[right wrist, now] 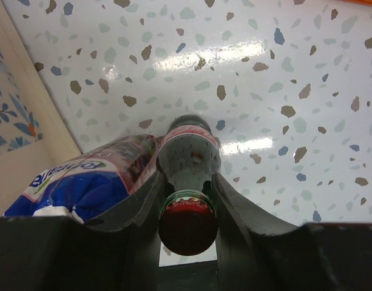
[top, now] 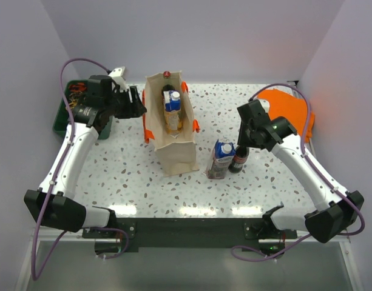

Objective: Place the beverage into the canvas bag

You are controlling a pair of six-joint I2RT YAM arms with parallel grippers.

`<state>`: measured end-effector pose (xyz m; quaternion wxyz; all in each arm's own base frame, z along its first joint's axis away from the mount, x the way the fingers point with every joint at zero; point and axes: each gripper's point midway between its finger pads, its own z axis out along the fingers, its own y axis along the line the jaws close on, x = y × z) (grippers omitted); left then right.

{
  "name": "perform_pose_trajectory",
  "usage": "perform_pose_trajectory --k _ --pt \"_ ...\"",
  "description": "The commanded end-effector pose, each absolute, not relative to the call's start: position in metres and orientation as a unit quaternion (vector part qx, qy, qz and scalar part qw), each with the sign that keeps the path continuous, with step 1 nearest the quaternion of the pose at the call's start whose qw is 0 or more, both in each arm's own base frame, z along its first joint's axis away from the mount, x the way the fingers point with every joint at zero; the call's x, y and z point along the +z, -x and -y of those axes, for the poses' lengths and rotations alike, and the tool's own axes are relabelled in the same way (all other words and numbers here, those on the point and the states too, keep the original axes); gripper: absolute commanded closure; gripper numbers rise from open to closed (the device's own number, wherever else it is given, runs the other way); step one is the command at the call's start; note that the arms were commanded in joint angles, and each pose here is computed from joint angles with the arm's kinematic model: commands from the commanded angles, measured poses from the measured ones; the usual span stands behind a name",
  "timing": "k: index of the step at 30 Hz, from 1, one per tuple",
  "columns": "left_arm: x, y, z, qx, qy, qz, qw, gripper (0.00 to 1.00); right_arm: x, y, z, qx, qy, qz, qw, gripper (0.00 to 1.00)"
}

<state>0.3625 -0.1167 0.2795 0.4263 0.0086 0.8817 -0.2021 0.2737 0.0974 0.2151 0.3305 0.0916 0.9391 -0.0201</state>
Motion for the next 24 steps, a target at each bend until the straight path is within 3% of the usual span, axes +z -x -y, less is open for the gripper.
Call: perform_pose_trajectory --k 1,24 --pt "0.294 -0.366 0.12 -0.214 -0.01 -0.867 0.451 0.37 0.235 -0.277 -0.092 -0.023 -0.09 -0.931 0.353 1.0" --pt "0.293 -0.363 0.122 -0.218 -0.015 -0.866 0.449 0.37 0.321 -0.305 -0.089 -0.031 -0.077 -0.898 0.431 1.0"
